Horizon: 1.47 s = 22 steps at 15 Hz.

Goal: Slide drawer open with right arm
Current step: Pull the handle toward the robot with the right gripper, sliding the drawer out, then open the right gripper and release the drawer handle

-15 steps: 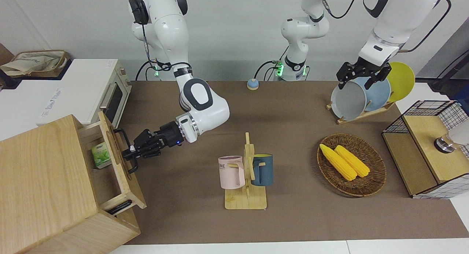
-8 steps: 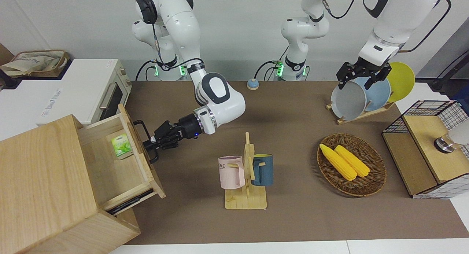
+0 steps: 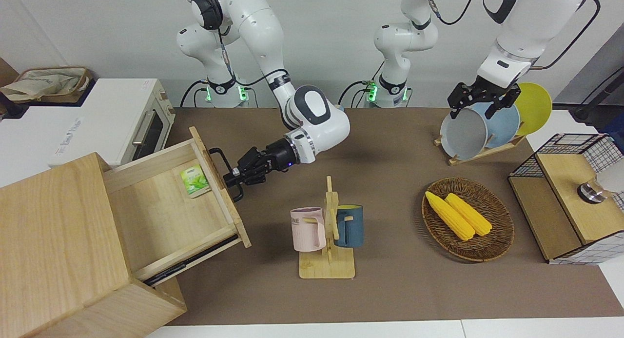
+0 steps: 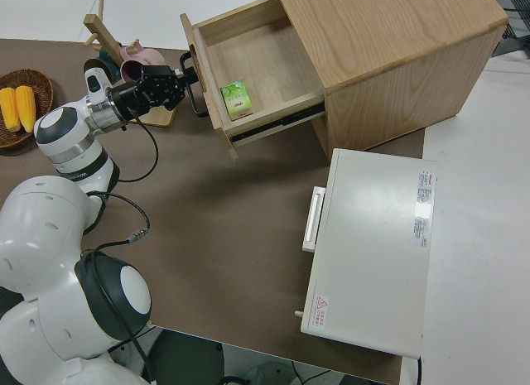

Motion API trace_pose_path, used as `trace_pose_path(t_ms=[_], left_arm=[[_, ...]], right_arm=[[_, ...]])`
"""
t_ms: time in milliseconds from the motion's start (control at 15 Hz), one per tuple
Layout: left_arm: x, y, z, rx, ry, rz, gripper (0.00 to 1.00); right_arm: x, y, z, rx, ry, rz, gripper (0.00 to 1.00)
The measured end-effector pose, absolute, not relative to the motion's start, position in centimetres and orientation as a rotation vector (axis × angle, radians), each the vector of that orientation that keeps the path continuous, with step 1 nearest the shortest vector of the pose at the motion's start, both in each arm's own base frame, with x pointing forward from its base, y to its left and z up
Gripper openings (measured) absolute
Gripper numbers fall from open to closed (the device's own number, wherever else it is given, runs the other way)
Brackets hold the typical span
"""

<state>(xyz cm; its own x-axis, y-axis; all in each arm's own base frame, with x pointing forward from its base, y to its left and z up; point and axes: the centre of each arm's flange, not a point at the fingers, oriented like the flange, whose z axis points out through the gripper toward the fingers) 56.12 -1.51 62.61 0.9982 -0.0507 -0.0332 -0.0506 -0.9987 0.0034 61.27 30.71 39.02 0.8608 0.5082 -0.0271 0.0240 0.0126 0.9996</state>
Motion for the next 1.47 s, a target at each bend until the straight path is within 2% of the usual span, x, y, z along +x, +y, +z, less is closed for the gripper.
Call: trace_pose_path(t_ms=[533, 1133, 1267, 1333, 1467], left_arm=[[56.1, -1.5, 62.6, 3.138, -0.079, -0.052, 1.0], [56.1, -1.5, 62.6, 3.138, -0.079, -0.052, 1.0], [56.1, -1.5, 62.6, 3.138, -0.079, -0.052, 1.0], [56.1, -1.5, 62.6, 3.138, -0.079, -0.052, 1.0], [56.1, -1.5, 62.6, 3.138, -0.079, -0.052, 1.0]], right_arm=[[59.6, 33.3, 39.2, 1.531, 0.449, 0.41, 0.18], [59.6, 33.3, 39.2, 1.531, 0.449, 0.41, 0.19], [59.6, 33.4, 39.2, 1.53, 0.451, 0.411, 0.21], [59.6, 33.4, 39.3, 1.53, 0.451, 0.412, 0.26], [59.7, 33.8, 39.8, 1.528, 0.446, 0.429, 0.45]])
